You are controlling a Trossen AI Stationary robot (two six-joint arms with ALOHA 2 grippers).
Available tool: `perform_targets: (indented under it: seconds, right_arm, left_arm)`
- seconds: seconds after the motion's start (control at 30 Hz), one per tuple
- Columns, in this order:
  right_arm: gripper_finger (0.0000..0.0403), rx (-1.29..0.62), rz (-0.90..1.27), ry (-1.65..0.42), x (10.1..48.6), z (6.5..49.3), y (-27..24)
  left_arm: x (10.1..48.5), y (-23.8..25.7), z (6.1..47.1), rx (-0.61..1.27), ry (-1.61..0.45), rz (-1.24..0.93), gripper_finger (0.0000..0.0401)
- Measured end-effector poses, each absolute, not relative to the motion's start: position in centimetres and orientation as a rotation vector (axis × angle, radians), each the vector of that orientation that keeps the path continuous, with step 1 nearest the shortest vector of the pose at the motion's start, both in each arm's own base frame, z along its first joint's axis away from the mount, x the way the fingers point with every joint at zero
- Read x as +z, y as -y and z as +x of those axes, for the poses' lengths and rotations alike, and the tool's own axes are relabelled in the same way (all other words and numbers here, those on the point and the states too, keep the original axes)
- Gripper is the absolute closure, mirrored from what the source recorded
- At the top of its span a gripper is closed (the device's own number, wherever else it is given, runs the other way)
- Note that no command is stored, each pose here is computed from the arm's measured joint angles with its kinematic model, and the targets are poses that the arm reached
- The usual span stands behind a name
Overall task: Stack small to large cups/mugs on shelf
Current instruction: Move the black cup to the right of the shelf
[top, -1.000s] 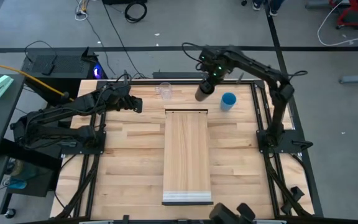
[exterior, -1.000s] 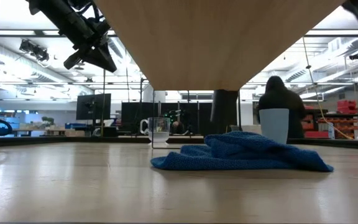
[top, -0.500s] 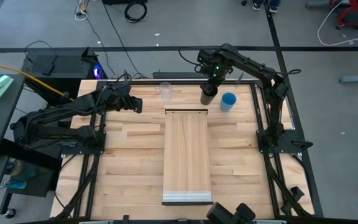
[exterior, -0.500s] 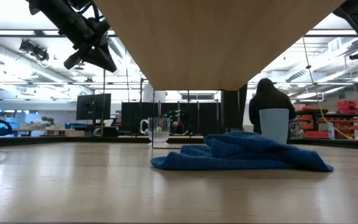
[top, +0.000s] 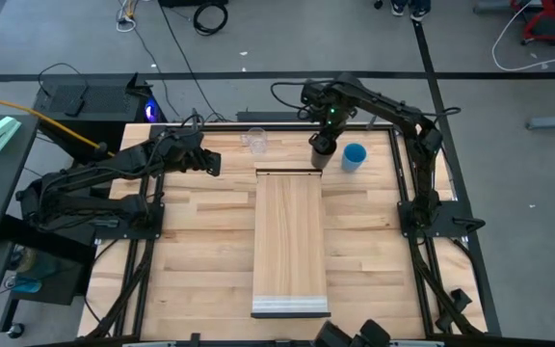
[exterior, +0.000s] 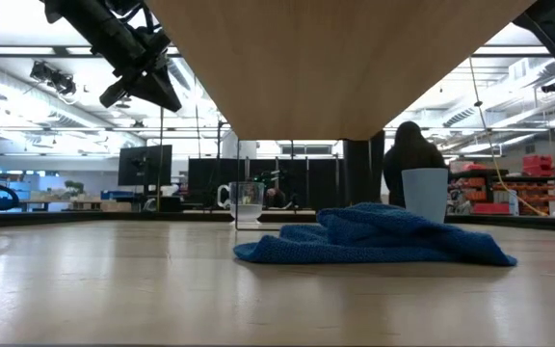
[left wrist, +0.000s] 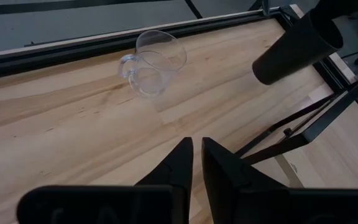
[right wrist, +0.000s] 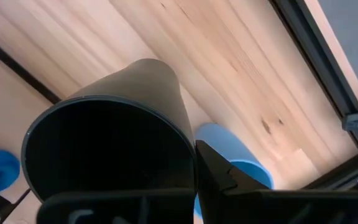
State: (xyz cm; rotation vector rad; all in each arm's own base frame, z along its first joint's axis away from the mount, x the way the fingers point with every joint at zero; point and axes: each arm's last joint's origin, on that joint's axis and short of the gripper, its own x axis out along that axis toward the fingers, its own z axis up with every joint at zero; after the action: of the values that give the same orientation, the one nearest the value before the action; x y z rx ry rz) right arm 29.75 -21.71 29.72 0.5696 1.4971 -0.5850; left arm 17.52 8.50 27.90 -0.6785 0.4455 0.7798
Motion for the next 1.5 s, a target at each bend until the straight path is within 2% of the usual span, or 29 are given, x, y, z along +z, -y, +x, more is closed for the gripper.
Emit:
perform_targets:
  seconds: [0.17,0.43,0.63,0.83,1.0,1.2,1.5]
  right_arm:
    - [0.0400,-0.567,0.563,-1.564,29.8,29.7,20.6]
    - [0.0400,-0.569,0.494,-1.538,31.1,30.0,17.5]
    - [0.0400,-0.620,0.544,-1.581,30.3,26.9,15.4]
    - [0.0400,-0.590,0.604,-1.507,29.6,24.3,10.8]
    - [0.0400,-0.565,0.626,-1.546,28.4,22.8,7.1]
    - [0.0400,-0.490,0.580,-1.554,27.6,23.4,3.3]
    - [0.0400,-0.460,0.544,-1.570,26.9,24.4,0.7]
  left_arm:
    - [27.9,-8.5,17.5,0.780,-0.446,-0.678,0.0362]
    - [27.9,-8.5,17.5,0.780,-0.448,-0.677,0.0359]
    - [27.9,-8.5,17.5,0.775,-0.454,-0.659,0.0361]
    - [27.9,-8.5,17.5,0.774,-0.456,-0.654,0.0367]
    - [27.9,-8.5,17.5,0.774,-0.455,-0.654,0.0362]
    - [27.9,-8.5,17.5,0.768,-0.456,-0.657,0.0359]
    - [27.9,-8.5,17.5,0.769,-0.456,-0.664,0.0362]
